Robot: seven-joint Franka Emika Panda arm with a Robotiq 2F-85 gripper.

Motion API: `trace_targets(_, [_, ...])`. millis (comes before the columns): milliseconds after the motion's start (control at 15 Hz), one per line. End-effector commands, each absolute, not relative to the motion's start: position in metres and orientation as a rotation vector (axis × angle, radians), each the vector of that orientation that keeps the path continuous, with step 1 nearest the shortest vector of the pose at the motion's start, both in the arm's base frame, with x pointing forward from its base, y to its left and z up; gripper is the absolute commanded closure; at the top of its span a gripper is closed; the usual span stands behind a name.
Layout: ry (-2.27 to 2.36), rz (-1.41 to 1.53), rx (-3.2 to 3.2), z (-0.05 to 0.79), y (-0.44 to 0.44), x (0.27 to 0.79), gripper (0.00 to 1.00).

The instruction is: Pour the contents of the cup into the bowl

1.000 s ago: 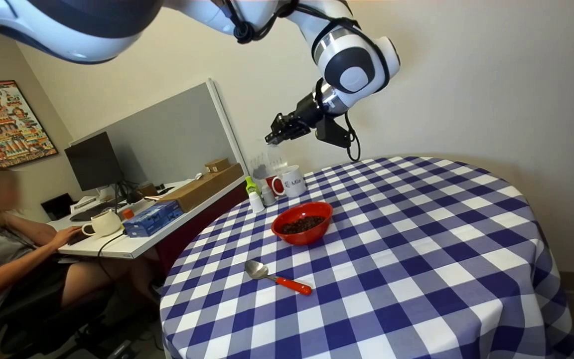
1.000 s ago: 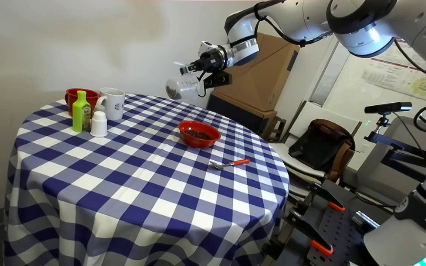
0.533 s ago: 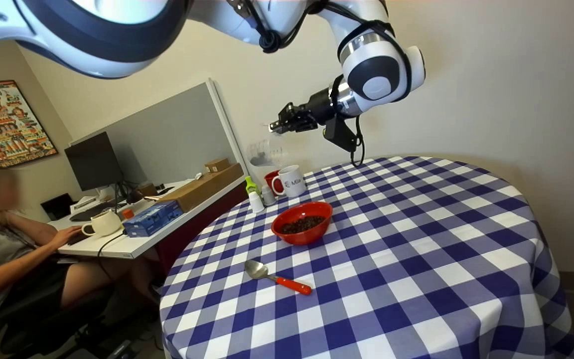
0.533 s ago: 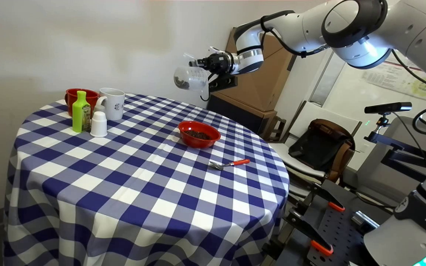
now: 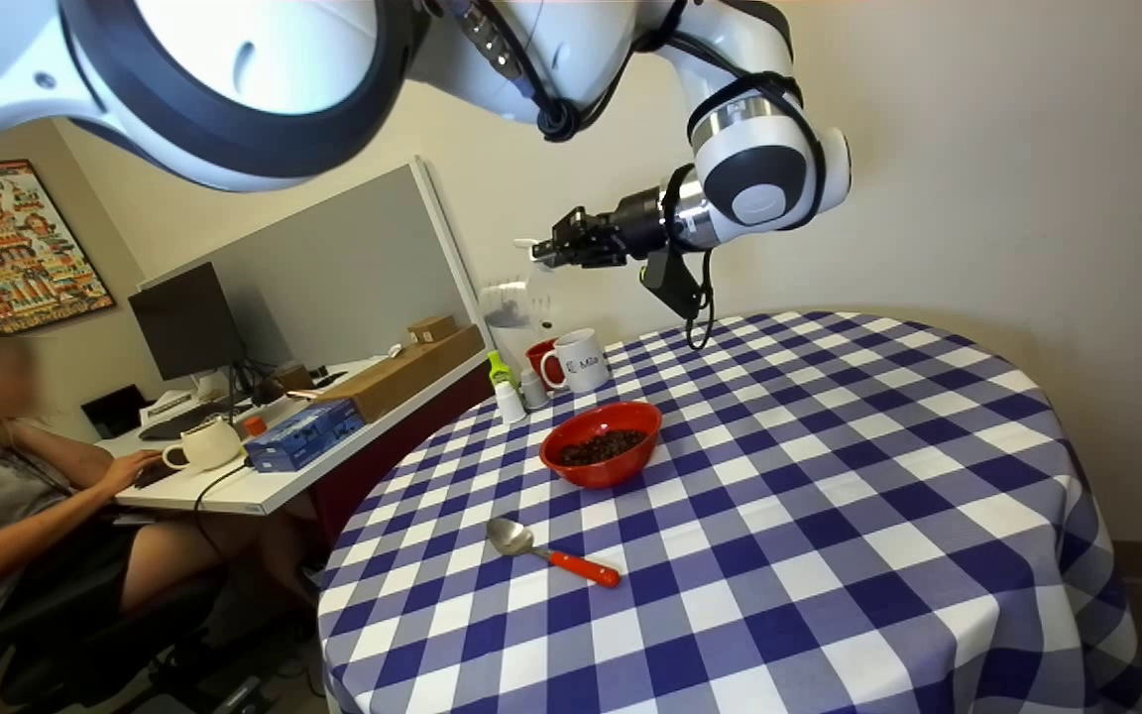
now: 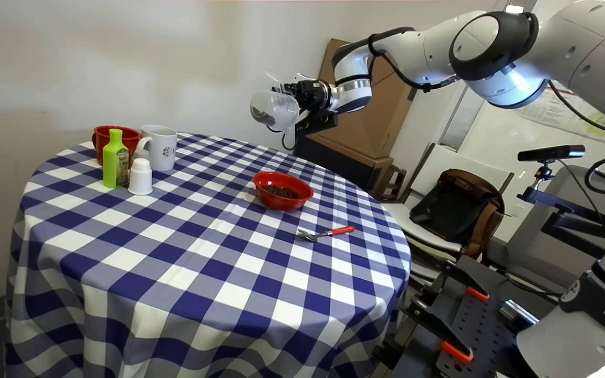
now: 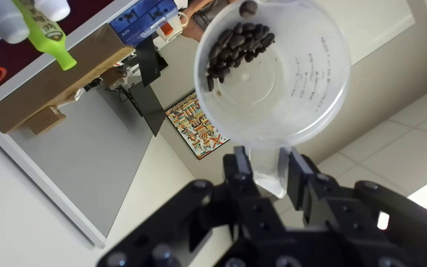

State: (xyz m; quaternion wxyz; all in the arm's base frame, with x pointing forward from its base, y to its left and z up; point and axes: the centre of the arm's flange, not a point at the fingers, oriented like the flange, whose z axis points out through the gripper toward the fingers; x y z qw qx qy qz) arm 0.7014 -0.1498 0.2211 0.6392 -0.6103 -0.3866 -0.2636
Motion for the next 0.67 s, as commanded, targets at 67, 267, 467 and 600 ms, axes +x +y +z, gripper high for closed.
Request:
trace_targets(67, [-0.866, -0.540, -1.328, 0.214, -0.156, 0.708, 0.92])
trace_targets(267, [-0.845, -0.532, -1.312, 0.207, -0.156, 0.704, 0.92])
trace_targets(467, [-0.810, -0.534, -1.316, 0.198, -0.158, 0.702, 0.92])
trace_targets(600, [-0.782, -0.527, -1.310, 0.193, -0.160, 0.702, 0.92])
